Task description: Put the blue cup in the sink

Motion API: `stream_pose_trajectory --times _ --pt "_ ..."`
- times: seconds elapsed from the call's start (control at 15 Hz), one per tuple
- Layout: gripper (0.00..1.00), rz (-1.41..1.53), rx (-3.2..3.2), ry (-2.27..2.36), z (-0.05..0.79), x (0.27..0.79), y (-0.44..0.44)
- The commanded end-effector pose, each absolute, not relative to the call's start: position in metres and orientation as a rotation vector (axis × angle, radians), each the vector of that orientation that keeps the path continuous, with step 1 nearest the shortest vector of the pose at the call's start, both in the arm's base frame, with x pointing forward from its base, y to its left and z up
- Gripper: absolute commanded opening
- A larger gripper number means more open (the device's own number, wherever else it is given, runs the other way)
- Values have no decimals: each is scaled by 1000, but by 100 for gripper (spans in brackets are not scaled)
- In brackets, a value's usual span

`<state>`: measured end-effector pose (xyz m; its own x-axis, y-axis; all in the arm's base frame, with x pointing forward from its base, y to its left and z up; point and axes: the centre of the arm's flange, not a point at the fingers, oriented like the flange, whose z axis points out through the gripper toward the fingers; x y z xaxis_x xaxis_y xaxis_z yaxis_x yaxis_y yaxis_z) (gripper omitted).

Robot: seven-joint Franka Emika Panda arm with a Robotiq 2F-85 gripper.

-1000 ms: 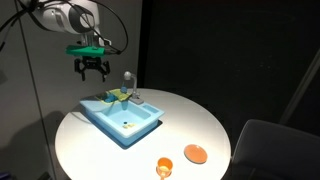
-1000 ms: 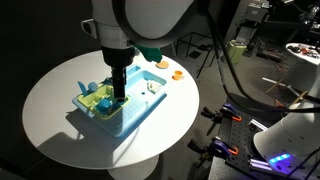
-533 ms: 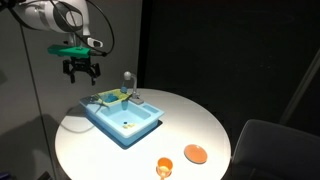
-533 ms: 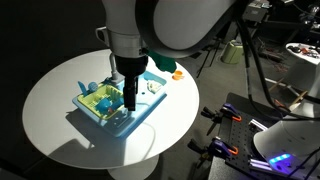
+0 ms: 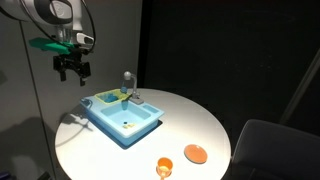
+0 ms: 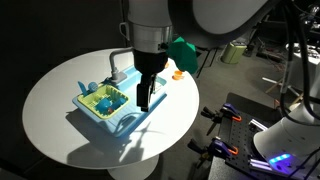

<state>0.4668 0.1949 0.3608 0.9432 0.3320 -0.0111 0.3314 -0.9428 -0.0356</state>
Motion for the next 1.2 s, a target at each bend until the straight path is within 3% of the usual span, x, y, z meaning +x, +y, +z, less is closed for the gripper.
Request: stream_pose_trajectory --times 0.0,0.4,1.13 --pt "100 43 -3065 -339 374 440 169" --pt "100 59 -3054 -172 384 420 118" --pt "100 76 -3125 -117 382 437 111"
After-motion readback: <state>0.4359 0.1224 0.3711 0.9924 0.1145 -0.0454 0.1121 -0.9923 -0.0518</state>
